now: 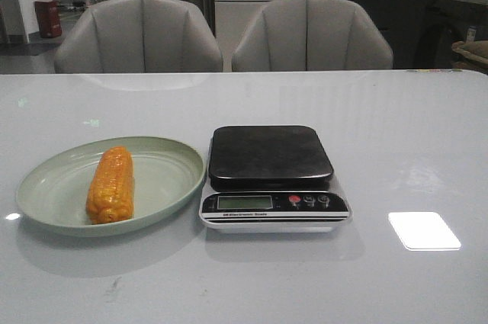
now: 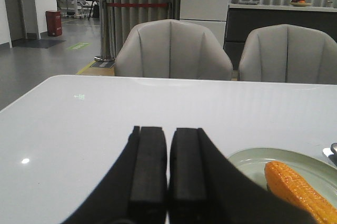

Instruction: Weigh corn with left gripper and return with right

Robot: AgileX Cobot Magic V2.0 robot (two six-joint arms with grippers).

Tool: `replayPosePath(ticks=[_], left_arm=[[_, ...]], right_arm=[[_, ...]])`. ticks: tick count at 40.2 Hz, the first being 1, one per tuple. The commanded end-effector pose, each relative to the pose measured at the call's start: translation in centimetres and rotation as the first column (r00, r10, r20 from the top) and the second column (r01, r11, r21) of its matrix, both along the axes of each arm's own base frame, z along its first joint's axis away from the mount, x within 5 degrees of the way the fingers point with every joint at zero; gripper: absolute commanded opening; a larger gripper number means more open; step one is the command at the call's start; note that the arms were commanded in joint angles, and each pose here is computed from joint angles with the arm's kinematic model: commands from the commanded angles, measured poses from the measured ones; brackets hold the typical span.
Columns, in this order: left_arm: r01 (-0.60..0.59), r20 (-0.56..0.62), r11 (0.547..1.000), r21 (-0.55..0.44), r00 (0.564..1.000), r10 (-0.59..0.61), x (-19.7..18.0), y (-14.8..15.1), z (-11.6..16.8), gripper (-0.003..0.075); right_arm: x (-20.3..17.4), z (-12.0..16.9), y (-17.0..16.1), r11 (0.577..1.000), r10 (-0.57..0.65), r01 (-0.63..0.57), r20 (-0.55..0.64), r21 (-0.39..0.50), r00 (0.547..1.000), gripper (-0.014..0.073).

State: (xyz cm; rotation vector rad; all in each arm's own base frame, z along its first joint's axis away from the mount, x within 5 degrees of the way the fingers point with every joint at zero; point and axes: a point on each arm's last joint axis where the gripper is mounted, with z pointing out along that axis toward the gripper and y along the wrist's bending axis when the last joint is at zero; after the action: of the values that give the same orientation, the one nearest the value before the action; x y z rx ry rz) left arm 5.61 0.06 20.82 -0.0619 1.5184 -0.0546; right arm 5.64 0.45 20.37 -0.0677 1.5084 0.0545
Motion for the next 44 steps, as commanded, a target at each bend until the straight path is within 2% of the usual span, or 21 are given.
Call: replayPosePath(ticks=[1, 30, 35, 40, 44], left_arm=[[0.014, 0.094, 1.000, -0.005, 0.995, -0.013, -0.2, -0.1, 0.8, 0.0114], [0.014, 0.098, 1.000, -0.005, 0.995, -0.014, -0.2, -0.1, 0.8, 0.0114], [0.030, 0.208, 1.000, -0.001, 0.978, -0.029, -0.4, -0.2, 1.8, 0.0114], [0.046, 0.347, 0.999, 0.006, 0.937, -0.045, -1.0, -0.4, 3.6, 0.0114], [0.041, 0.377, 0.999, 0.010, 0.925, -0.042, -1.5, -0.4, 5.5, 0.0114]], right_arm=[[-0.2, 0.8, 0.0, 1.000, -0.006, 0.007, 0.099, -0.008, 0.995, 0.0163], [-0.2, 0.8, 0.0, 1.000, -0.006, 0.007, 0.099, -0.008, 0.995, 0.0163], [-0.2, 0.8, 0.0, 1.000, -0.006, 0.007, 0.100, -0.008, 0.995, 0.0163], [-0.2, 0.8, 0.0, 1.000, -0.006, 0.007, 0.100, -0.008, 0.995, 0.0163], [-0.2, 0.8, 0.0, 1.000, -0.006, 0.007, 0.100, -0.008, 0.995, 0.0163]])
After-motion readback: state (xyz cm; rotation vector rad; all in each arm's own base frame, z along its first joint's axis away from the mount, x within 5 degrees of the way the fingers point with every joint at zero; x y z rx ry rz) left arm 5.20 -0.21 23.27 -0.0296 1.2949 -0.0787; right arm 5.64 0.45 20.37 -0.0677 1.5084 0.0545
